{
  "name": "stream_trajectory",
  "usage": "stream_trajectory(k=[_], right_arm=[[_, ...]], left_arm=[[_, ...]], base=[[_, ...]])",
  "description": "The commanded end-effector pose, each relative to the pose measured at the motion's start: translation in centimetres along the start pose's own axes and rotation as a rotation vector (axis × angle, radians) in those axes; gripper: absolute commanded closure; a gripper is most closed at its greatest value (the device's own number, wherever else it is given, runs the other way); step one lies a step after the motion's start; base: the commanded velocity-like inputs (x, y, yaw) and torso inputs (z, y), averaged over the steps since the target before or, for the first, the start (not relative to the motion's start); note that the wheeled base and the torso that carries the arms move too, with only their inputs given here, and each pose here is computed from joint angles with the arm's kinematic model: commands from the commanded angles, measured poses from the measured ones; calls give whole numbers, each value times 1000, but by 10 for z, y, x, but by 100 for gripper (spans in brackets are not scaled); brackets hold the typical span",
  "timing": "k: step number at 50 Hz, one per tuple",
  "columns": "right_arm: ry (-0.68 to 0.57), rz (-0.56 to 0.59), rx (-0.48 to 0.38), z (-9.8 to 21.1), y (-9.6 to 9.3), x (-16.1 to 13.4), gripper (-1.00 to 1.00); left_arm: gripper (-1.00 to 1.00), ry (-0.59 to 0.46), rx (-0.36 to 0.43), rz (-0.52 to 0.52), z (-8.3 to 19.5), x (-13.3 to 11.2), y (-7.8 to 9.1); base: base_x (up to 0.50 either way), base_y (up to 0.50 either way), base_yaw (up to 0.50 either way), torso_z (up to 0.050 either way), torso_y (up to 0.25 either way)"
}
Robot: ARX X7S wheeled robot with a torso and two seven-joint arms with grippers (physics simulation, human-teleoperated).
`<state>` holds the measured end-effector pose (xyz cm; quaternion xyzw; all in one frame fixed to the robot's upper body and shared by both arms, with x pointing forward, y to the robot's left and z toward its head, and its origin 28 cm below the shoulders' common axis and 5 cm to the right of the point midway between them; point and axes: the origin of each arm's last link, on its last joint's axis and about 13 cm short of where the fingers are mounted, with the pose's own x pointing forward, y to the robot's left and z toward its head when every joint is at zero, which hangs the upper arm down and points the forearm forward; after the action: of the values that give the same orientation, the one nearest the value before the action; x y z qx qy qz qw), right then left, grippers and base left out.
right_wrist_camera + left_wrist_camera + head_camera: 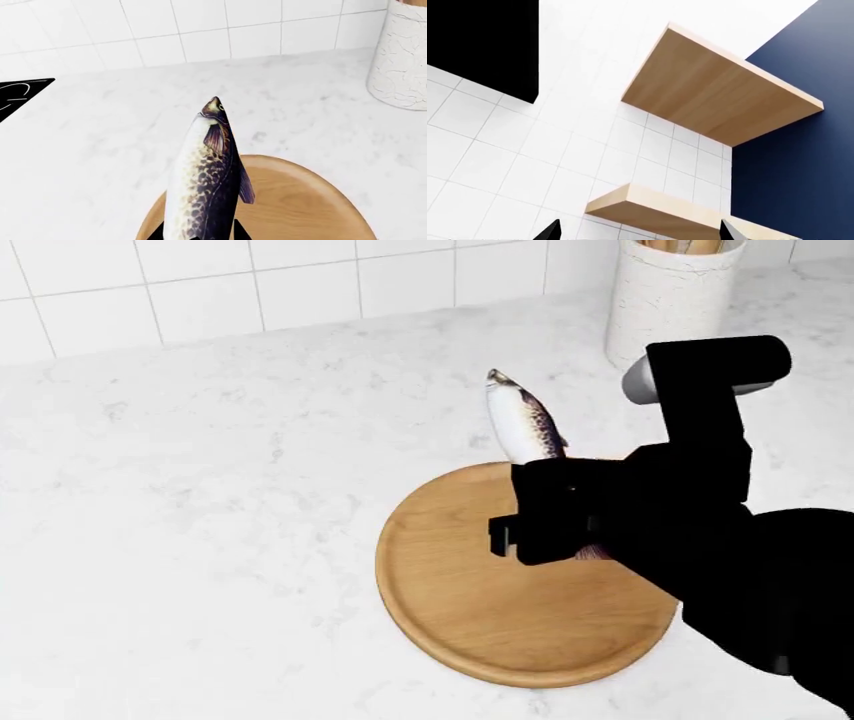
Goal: Pick the fish from the top rack in the oven and place it on the plate on the counter.
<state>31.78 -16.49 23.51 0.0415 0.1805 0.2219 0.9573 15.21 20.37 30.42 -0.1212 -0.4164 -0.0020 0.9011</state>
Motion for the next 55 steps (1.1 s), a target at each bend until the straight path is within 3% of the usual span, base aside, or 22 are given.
stream_trajectory(k=[1, 26, 55], right_arm=[[-14, -4, -28, 15, -5, 11, 100], [14, 7, -52, 17, -11, 27, 100], [83, 14, -30, -9, -9, 25, 100]], left_arm=[[-100, 6, -1, 0, -3, 1, 0], [-100, 27, 1, 17, -13, 1, 5], [-100, 36, -7, 14, -14, -1, 4]], base=[[0, 0, 0, 0, 0], [0, 0, 0, 0, 0], [0, 0, 0, 0, 0]])
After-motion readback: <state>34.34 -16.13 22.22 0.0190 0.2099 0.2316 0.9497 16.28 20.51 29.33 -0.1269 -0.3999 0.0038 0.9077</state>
